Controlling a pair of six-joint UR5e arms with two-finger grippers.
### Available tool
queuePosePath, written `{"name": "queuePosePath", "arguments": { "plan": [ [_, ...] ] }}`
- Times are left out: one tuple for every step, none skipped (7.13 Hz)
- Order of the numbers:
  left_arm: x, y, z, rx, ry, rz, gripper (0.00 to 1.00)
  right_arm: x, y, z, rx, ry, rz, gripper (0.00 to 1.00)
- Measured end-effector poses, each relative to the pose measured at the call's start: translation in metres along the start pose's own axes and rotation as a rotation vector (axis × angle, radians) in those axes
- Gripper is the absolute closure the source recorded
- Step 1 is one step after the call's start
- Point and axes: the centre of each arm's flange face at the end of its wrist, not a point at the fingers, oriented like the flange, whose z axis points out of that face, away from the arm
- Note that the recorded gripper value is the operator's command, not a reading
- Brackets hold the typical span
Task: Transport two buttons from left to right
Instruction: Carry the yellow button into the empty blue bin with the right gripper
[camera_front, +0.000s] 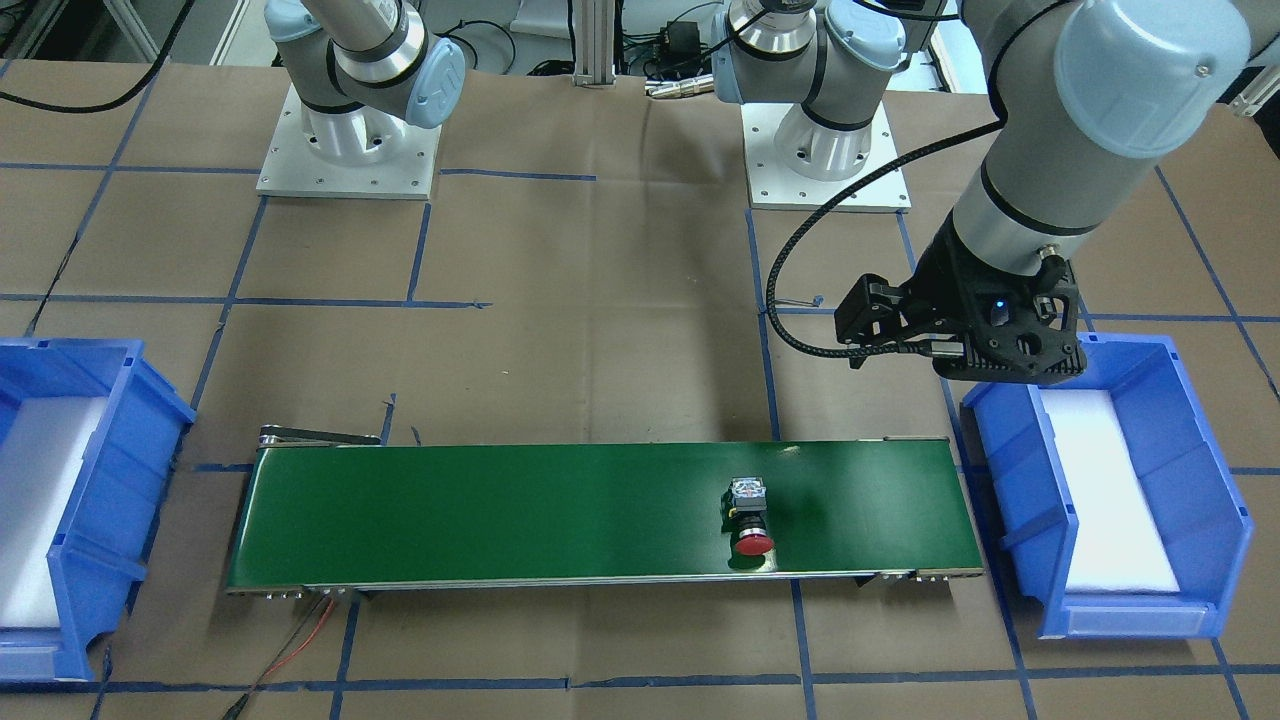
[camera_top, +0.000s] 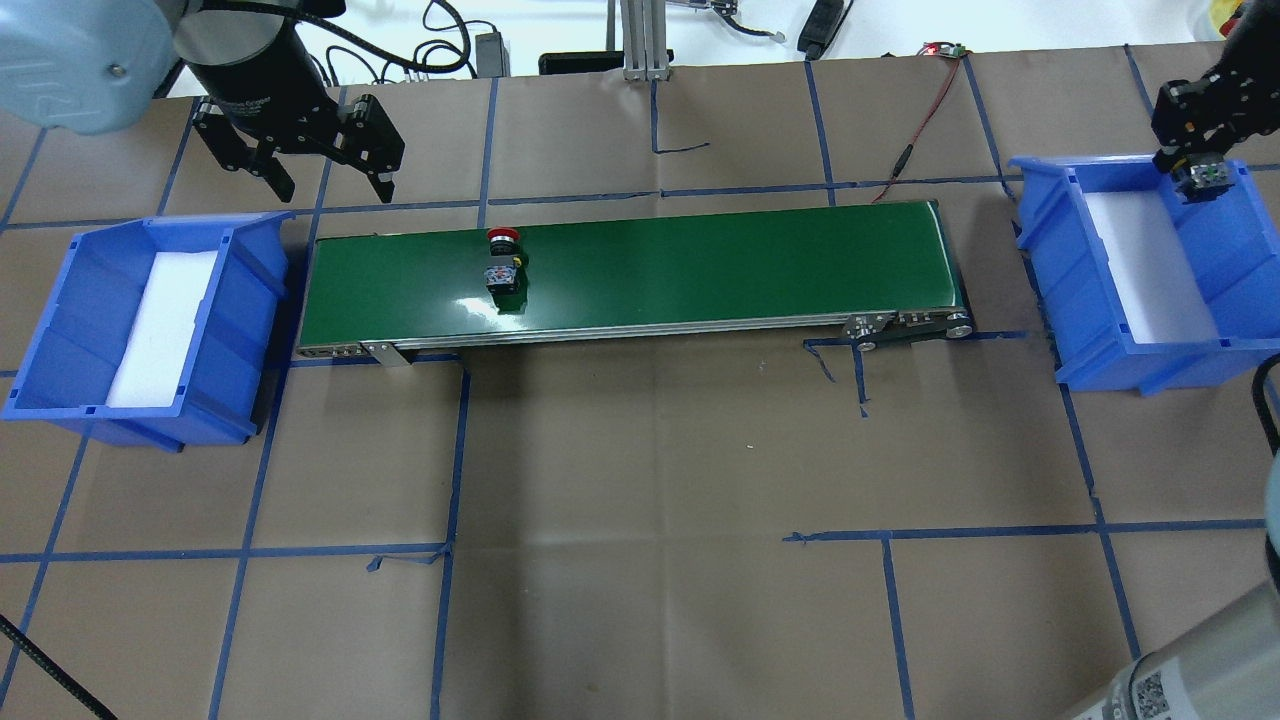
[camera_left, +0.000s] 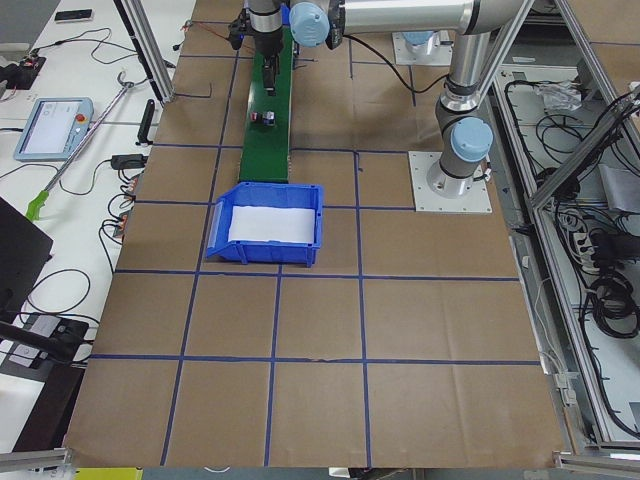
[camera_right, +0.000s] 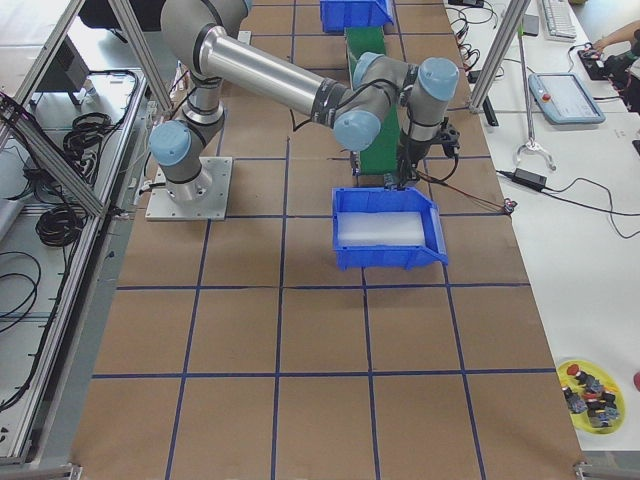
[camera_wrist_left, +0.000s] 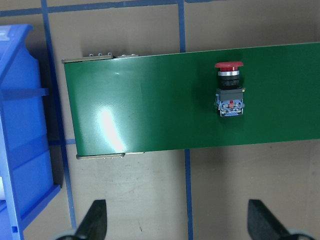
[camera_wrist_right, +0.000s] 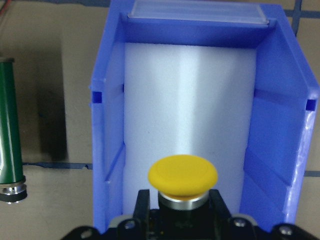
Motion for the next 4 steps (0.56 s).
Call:
{"name": "queuePosePath", "arguments": {
  "plan": [
    [0.000, 0.000, 0.000, 0.001, 0.001, 0.000, 0.01, 0.010, 0.012, 0.027, -0.001, -0.002, -0.005, 0.98],
    [-0.001, -0.002, 0.000, 0.004, 0.001, 0.000, 0.01, 0.015, 0.020, 0.051, -0.002, -0.003, -0.010, 0.98],
    [-0.002, -0.004, -0.001, 0.010, 0.000, 0.000, 0.01, 0.016, 0.024, 0.070, -0.007, -0.006, -0.014, 0.98],
    [-0.002, -0.007, -0.001, 0.013, 0.000, 0.000, 0.01, 0.016, 0.026, 0.085, -0.019, -0.015, -0.017, 0.98]
  ]
}}
